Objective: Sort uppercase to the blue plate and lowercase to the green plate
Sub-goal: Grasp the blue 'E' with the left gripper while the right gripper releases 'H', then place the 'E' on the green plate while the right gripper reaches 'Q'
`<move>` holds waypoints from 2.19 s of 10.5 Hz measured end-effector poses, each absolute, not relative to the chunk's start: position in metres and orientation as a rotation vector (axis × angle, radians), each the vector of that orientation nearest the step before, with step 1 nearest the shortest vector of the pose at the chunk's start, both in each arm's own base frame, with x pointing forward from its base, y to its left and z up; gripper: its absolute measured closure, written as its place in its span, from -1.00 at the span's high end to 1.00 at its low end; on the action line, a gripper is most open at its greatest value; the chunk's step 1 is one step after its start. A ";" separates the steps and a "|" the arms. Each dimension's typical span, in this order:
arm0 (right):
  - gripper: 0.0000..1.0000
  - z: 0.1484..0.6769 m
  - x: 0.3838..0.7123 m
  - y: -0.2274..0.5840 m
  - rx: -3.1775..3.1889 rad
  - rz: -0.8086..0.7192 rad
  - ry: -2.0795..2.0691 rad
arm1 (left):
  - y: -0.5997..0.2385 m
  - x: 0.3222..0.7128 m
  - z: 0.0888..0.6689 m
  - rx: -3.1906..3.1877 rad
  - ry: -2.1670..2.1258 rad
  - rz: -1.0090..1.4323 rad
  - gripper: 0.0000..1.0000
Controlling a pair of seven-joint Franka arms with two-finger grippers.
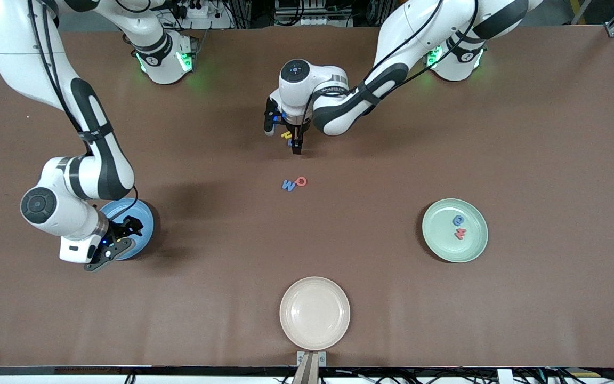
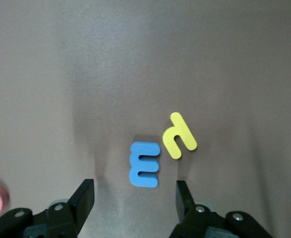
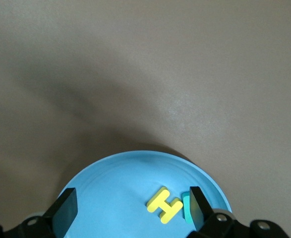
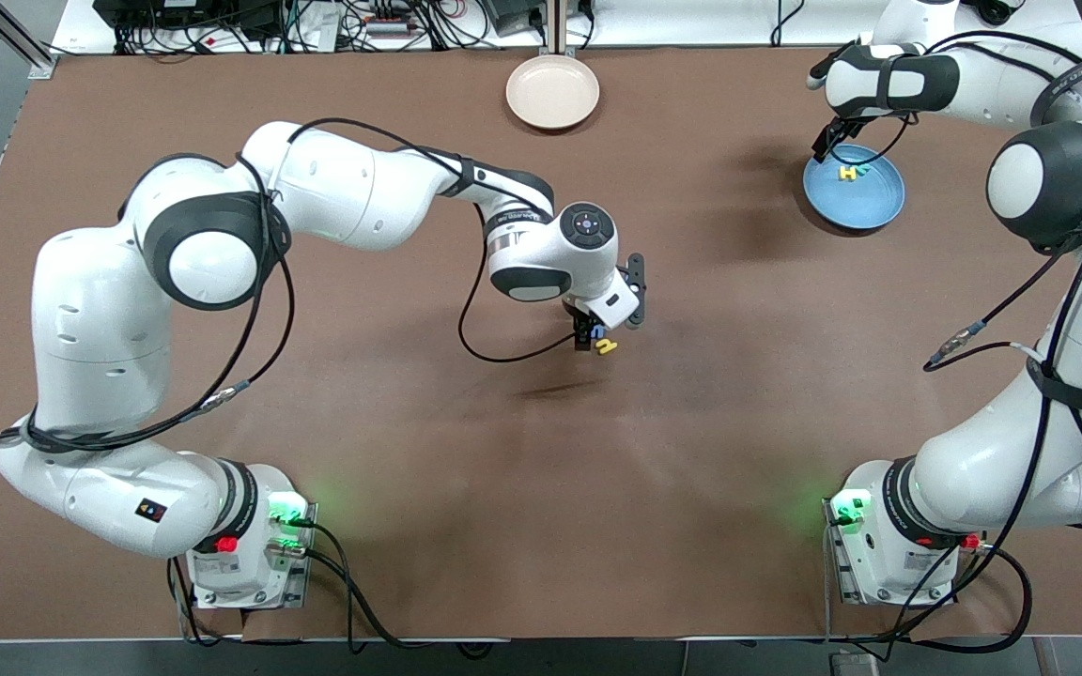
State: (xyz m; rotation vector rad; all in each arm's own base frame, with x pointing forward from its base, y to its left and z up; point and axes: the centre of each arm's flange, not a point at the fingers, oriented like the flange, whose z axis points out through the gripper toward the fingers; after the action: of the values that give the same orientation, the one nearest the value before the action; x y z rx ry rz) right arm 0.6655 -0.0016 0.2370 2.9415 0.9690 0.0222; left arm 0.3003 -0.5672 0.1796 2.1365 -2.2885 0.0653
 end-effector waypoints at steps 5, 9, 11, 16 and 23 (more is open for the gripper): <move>1.00 0.238 0.666 -0.007 2.943 0.025 0.954 | -0.573 0.297 0.170 2.129 -2.292 0.054 0.36; 1.00 0.241 0.668 -0.025 2.952 0.030 0.912 | -0.576 0.300 0.171 2.132 -2.284 0.063 0.00; 1.00 0.240 0.667 -0.029 2.953 0.029 0.902 | -0.576 0.306 0.174 2.143 -2.276 0.077 -0.45; 1.00 0.240 0.667 -0.034 2.963 0.029 0.864 | -0.516 0.409 0.268 2.438 -2.050 0.122 -0.45; 1.00 0.258 0.660 0.171 3.017 0.114 0.778 | -0.219 0.555 0.398 3.045 -1.038 -0.175 -0.45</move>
State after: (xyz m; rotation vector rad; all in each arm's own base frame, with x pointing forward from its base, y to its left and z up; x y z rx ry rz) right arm 0.6598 0.1708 0.2584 3.0170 0.7776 0.1140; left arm 0.5548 -0.2191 0.3985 3.0452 -1.0375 -0.1754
